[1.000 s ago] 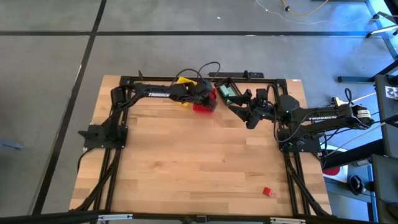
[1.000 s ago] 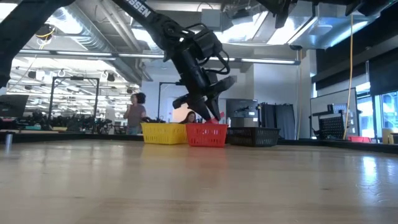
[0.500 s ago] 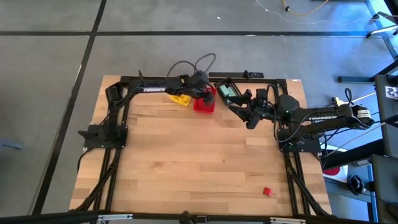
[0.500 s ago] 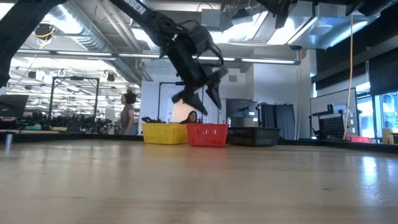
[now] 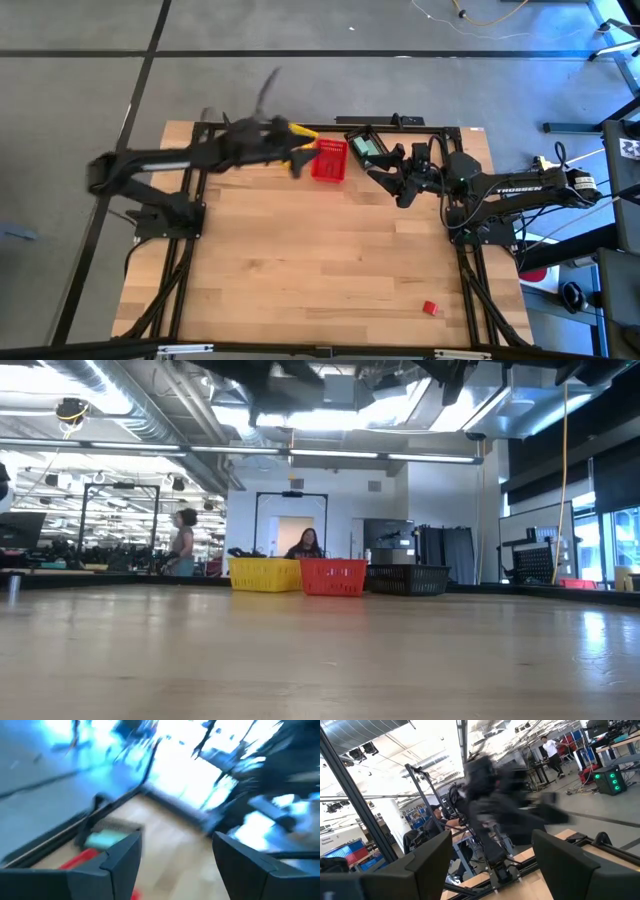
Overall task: Sort & place blocks by color
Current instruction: Put the red block into the red bin
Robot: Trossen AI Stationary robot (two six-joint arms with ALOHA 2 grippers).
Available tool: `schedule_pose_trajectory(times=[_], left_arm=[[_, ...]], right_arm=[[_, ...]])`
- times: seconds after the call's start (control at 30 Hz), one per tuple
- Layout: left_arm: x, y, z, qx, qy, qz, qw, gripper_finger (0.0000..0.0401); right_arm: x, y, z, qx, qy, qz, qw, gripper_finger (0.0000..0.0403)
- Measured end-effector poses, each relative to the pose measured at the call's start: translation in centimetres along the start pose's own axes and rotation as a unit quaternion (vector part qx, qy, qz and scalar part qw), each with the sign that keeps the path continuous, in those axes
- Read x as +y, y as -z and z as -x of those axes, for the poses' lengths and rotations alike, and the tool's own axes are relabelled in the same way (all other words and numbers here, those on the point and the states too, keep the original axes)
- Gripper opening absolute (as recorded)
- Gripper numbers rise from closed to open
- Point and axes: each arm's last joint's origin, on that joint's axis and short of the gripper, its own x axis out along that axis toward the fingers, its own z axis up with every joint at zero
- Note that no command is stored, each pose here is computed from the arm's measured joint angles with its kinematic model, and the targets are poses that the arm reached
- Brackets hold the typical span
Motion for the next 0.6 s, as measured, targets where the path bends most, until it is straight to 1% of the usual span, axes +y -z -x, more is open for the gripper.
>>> schedule_pose_trajectory(times=[0.1, 0.17, 0.27, 0.4, 0.5, 0.6], left_arm=[[-1.4, 1.4, 4.2, -0.060, 0.059, 0.002, 0.996, 0.0233], [-1.9, 2.6, 6.5, -0.076, 0.089, 0.003, 0.993, 0.0233], [-2.2, 3.6, 9.4, -0.101, 0.122, 0.006, 0.987, 0.0233], [-2.0, 4.0, 11.7, -0.126, 0.146, 0.012, 0.981, 0.0234], [-1.9, 3.6, 12.8, -0.142, 0.153, 0.015, 0.978, 0.0234], [-1.9, 3.2, 13.4, -0.158, 0.157, 0.008, 0.975, 0.0234]], right_arm=[[0.0, 0.0, 0.0, 0.000, 0.000, 0.001, 1.000, 0.0275], [0.0, 0.0, 0.0, 0.000, 0.000, 0.002, 1.000, 0.0275], [0.0, 0.0, 0.0, 0.000, 0.000, 0.002, 1.000, 0.0275], [0.0, 0.0, 0.0, 0.000, 0.000, -0.002, 1.000, 0.0275], [0.0, 0.0, 0.0, -0.001, 0.001, -0.001, 1.000, 0.0275], [-0.1, 0.0, 0.0, -0.005, 0.007, -0.021, 1.000, 0.0275]])
